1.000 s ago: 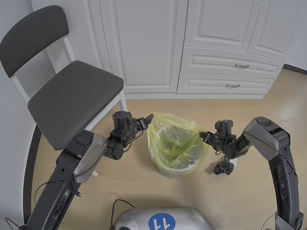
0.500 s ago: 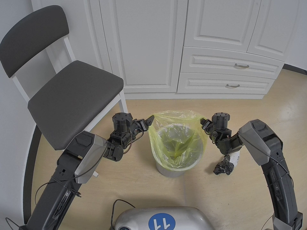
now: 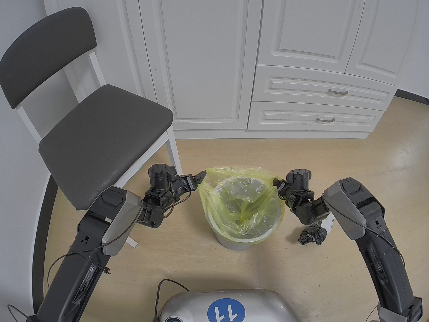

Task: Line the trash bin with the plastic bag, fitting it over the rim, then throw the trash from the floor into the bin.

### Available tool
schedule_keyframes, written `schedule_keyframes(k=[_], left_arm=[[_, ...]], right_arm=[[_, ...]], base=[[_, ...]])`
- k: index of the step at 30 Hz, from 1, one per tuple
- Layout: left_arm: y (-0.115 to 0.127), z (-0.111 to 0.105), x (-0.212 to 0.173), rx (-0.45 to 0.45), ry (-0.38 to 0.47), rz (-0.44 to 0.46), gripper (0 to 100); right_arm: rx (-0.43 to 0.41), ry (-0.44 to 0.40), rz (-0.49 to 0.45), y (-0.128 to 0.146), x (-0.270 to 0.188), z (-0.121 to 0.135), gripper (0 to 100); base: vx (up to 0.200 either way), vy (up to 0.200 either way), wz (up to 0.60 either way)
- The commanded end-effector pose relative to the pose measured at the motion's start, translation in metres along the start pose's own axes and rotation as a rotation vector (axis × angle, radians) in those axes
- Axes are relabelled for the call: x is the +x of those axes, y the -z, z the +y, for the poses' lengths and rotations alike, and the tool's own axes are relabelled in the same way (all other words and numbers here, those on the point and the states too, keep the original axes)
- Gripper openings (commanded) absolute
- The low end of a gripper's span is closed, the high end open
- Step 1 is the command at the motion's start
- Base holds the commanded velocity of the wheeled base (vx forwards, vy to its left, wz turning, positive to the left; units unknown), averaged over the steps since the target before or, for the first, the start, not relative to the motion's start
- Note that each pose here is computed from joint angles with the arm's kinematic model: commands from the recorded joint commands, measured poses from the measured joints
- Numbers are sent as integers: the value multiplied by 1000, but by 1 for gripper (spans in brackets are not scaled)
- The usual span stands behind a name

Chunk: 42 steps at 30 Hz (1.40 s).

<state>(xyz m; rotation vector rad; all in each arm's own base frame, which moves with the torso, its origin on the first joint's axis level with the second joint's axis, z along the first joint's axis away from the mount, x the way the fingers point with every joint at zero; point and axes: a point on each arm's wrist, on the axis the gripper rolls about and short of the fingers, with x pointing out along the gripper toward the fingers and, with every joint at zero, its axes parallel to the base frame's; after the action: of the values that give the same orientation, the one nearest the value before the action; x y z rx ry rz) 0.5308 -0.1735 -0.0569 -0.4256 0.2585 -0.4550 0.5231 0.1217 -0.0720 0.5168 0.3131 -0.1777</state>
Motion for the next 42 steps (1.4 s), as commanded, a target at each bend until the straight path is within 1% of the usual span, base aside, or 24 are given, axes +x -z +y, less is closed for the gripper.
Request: schedule_keyframes(k=[1,6,8,10,11,13,14,18,22,25,32,36,39,42], left_arm=[[7,4,0,3,-4,21,100],[14,8,0,20,-22,57,100],[16,4,1,31,-14,48,100],[13,0,1,34,-4,30,100],[11,-6,2,34,14,3,100],[10,-8,2,36,26,-14,100],[10,-10,3,43,41,-44,100],[12,-12,3,43,50,-48,100],[22,-2,3,49,35,-24,100],[22,5,2,47,19,-15,100],[20,13,0,41,0,-2,100],[18,12,0,41,0,-5,100],[14,12,0,49,-1,-11,100],[5,15,-2,108,-25,-5,100]], right_arm=[[-3,9,8,3,1,-4,100],[3,10,-1,-1,1,-5,100],[39,-5,-40,-17,-1,1,100],[67,-11,-52,-25,-2,3,100],[102,-19,-59,-27,-2,5,100],[116,-23,-63,-29,-2,6,100],[132,-32,-76,-31,-1,8,100],[132,-31,-85,-24,8,5,100],[98,-14,-82,-12,17,-5,100],[67,-10,-74,-5,19,-7,100],[44,1,-59,1,20,-11,100],[36,7,-51,-1,17,-11,100],[41,10,-47,-14,7,-7,100],[37,12,-25,-25,-5,-7,100]], base=[[0,0,0],[0,0,0],[0,0,0],[0,0,0],[0,0,0],[0,0,0],[0,0,0],[0,0,0],[0,0,0],[0,0,0],[0,0,0],[0,0,0],[0,0,0],[0,0,0]])
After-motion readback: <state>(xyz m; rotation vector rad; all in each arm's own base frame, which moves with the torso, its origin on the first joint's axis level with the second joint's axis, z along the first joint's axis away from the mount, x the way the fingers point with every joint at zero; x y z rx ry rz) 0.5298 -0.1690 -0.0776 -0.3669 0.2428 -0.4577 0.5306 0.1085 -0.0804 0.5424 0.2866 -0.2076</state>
